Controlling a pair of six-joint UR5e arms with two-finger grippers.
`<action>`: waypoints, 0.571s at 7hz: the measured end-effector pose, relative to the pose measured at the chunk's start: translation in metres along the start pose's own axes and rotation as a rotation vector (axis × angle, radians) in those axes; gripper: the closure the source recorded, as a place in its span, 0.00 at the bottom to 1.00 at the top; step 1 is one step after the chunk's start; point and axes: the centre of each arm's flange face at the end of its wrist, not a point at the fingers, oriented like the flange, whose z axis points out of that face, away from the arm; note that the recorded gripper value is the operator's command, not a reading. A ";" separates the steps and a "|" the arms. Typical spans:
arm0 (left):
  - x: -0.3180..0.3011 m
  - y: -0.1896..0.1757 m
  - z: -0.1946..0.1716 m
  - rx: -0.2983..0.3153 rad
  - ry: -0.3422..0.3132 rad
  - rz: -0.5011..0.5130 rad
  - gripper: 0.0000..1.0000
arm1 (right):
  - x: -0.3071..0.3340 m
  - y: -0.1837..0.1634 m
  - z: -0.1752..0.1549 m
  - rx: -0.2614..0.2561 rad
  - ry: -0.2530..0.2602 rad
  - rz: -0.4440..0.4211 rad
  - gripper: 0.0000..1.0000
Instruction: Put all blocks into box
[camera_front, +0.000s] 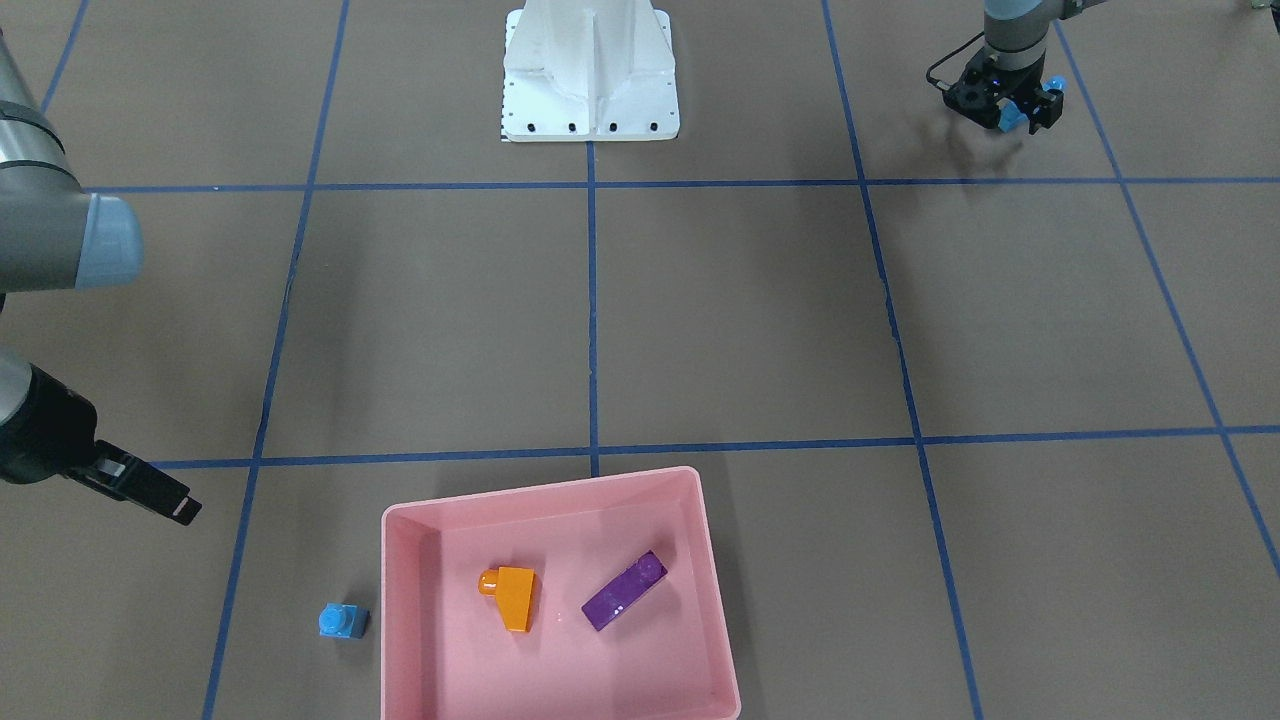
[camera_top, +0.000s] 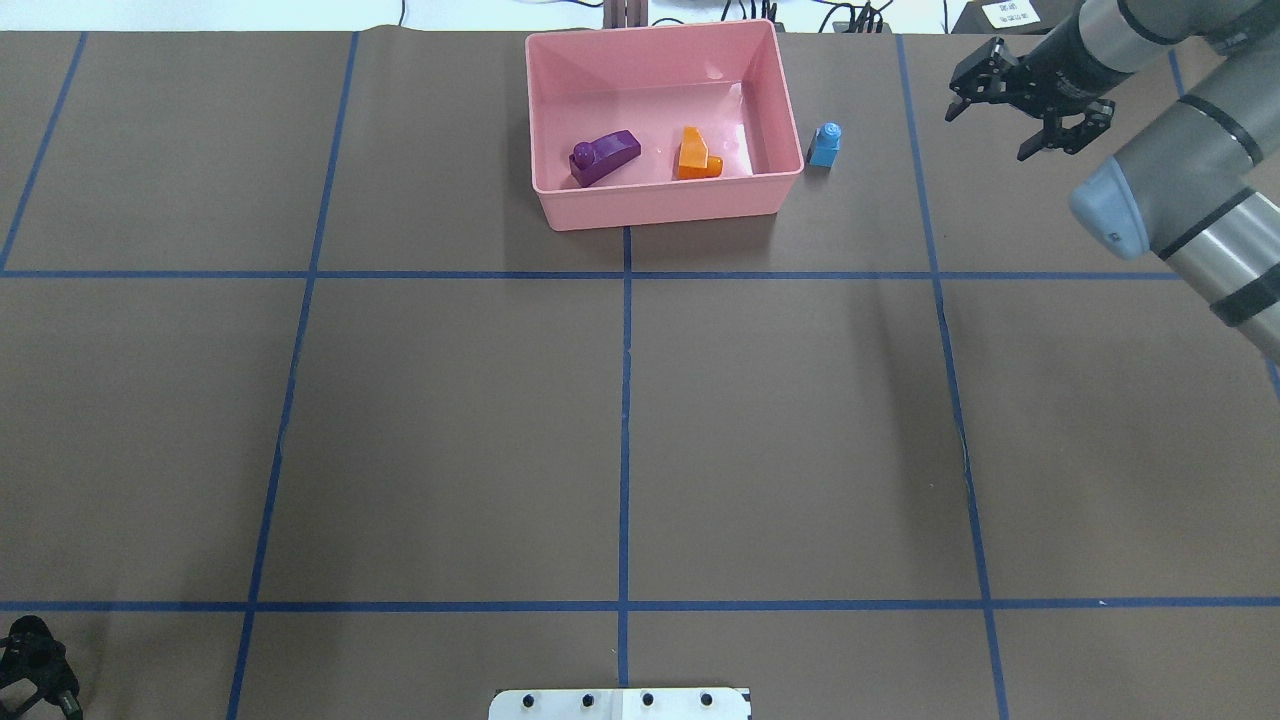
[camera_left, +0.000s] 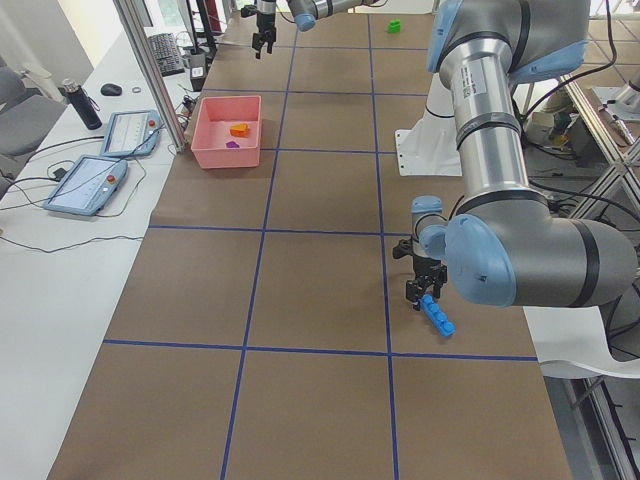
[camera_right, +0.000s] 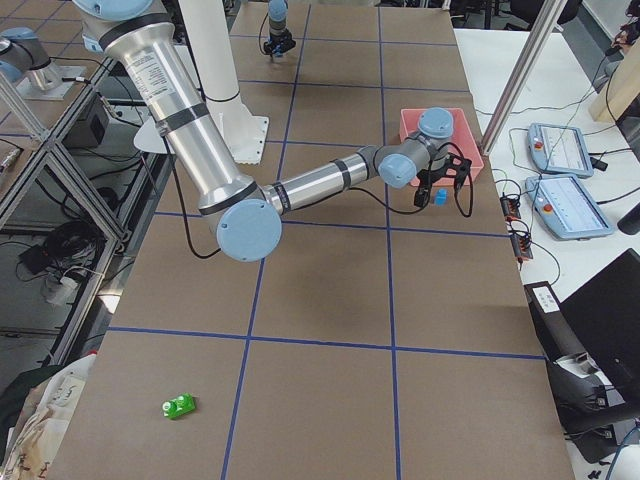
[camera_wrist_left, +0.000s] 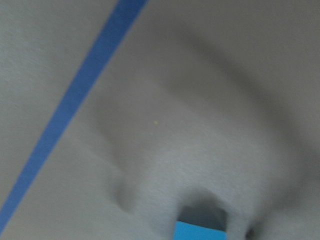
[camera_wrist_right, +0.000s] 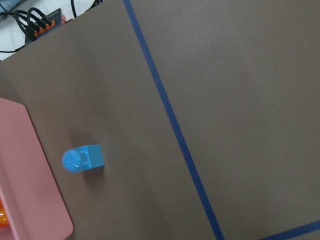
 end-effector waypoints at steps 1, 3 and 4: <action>0.004 0.003 0.002 -0.017 0.011 0.002 0.73 | 0.012 0.004 -0.002 -0.001 0.002 -0.007 0.00; 0.001 0.012 0.006 -0.049 0.012 0.000 1.00 | 0.018 0.006 -0.003 -0.002 0.003 -0.010 0.00; -0.005 0.019 0.003 -0.061 0.008 -0.010 1.00 | 0.018 0.006 -0.004 -0.001 0.001 -0.012 0.00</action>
